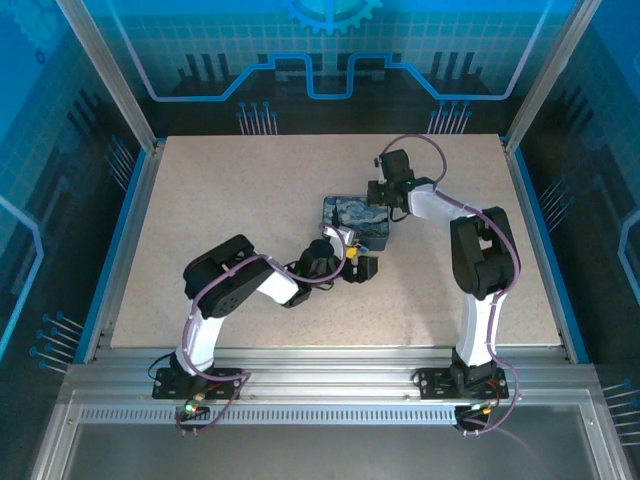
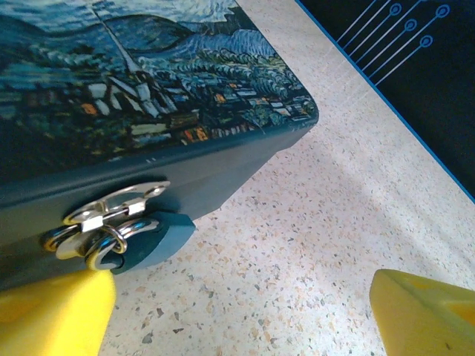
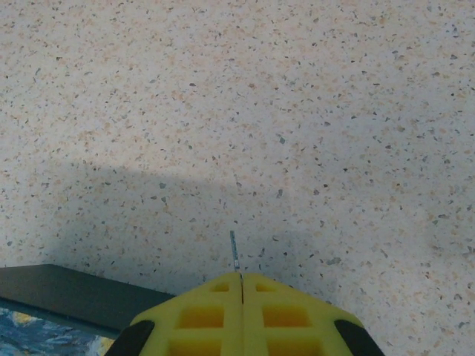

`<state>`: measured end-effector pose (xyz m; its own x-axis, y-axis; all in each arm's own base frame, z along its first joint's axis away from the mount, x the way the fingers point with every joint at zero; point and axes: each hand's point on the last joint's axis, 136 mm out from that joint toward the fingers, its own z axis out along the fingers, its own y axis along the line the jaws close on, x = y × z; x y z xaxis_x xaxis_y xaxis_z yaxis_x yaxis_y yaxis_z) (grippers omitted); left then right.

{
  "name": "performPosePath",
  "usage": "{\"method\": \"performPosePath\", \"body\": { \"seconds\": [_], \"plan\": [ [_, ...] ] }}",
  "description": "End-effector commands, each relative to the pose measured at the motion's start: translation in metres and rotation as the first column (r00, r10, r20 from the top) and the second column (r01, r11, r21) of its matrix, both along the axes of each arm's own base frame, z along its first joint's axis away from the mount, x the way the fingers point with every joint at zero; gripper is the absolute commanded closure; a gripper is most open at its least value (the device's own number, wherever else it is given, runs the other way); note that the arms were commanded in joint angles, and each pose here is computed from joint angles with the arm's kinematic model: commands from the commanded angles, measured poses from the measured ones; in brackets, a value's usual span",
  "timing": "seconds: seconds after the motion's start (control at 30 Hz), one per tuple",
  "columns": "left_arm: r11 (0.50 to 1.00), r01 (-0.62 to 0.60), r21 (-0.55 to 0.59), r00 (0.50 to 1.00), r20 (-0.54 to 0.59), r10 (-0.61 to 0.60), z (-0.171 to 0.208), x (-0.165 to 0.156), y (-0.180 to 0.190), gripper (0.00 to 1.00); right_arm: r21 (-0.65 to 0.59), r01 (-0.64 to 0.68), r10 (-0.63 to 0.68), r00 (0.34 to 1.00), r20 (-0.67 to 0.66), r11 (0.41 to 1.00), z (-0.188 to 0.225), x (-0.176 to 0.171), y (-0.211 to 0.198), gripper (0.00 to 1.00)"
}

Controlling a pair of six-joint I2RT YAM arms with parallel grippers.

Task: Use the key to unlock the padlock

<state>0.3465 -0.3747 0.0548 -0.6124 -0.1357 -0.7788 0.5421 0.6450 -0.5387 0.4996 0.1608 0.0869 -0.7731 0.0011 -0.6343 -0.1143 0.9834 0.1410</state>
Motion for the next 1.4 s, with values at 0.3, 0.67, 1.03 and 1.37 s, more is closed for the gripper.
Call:
{"method": "performPosePath", "body": {
  "seconds": [0.3,0.67,1.03,1.37],
  "plan": [
    [0.956,-0.277,0.094,0.956,-0.073,0.285,-0.005,0.031,0.034,0.10,0.029,-0.074,0.077,0.989,-0.127,0.997,-0.023,-0.040,0.023,1.00],
    [0.994,-0.104,-0.026,0.994,-0.024,0.103,0.024,0.022,0.006,0.17,0.035,-0.078,0.082,0.989,-0.121,0.996,-0.022,-0.041,0.025,1.00],
    [0.983,-0.027,-0.181,1.000,-0.012,0.025,0.035,0.014,0.009,0.38,0.033,-0.077,0.081,0.990,-0.118,0.996,-0.021,-0.042,0.026,1.00],
    [0.971,-0.005,-0.238,1.000,-0.023,0.000,0.033,0.008,0.008,0.47,0.029,-0.076,0.079,0.990,-0.119,0.997,-0.021,-0.044,0.026,1.00]
  ]
}}
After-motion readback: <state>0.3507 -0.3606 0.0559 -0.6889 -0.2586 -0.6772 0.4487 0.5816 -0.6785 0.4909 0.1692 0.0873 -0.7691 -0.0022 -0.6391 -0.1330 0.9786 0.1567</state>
